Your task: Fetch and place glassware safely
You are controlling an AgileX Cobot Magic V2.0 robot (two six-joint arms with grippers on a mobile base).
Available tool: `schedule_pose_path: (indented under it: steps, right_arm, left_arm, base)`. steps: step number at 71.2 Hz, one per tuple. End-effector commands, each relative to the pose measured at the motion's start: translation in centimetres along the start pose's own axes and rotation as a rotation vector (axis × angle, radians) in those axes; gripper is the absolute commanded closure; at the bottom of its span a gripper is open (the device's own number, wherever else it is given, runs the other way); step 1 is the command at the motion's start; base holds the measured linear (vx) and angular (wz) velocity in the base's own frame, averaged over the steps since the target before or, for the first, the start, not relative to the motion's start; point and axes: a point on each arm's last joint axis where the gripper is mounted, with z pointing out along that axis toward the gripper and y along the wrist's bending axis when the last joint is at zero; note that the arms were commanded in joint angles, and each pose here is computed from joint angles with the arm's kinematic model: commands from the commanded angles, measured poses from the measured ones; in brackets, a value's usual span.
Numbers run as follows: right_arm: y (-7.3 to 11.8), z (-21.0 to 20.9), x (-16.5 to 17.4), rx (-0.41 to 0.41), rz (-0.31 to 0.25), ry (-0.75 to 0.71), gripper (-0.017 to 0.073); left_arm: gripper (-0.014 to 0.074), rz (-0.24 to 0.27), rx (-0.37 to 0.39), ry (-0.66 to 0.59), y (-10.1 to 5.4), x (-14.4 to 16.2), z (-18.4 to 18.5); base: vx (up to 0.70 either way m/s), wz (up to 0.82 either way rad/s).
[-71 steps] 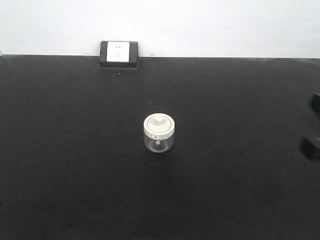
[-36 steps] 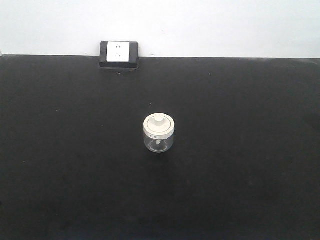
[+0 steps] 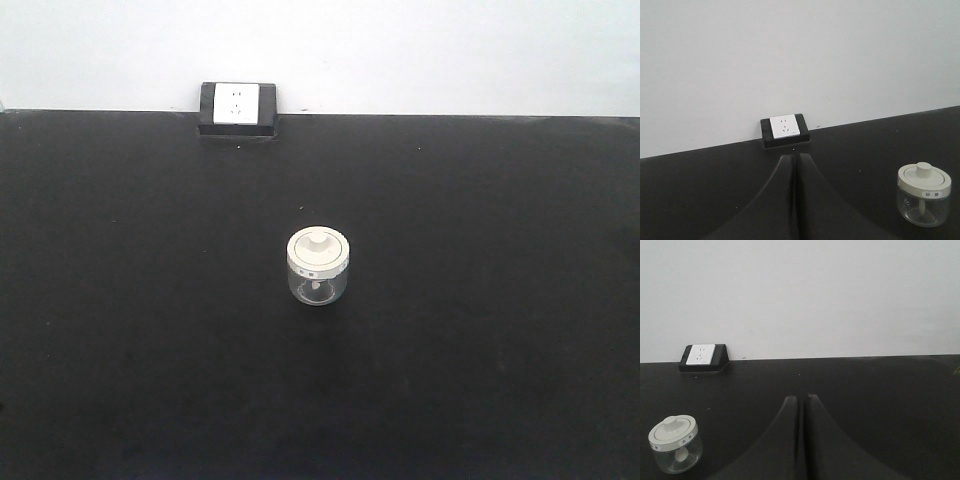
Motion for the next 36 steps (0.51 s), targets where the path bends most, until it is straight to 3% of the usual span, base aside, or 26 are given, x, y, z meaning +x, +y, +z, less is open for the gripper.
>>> schedule_pose_path:
  steps: [1,36]
  right_arm:
    - [0.22,-0.09,-1.13,-0.023,-0.022,-0.056,0.0563]
    - [0.22,-0.09,-1.13,-0.023,-0.022,-0.056,0.0563]
  left_arm:
    - [0.0592,-0.023,0.023,-0.077,-0.12,-1.35,0.13]
    - [0.0592,-0.023,0.023,-0.077,-0.12,-1.35,0.13]
  base:
    - [0.00,0.00]
    - [0.00,0.00]
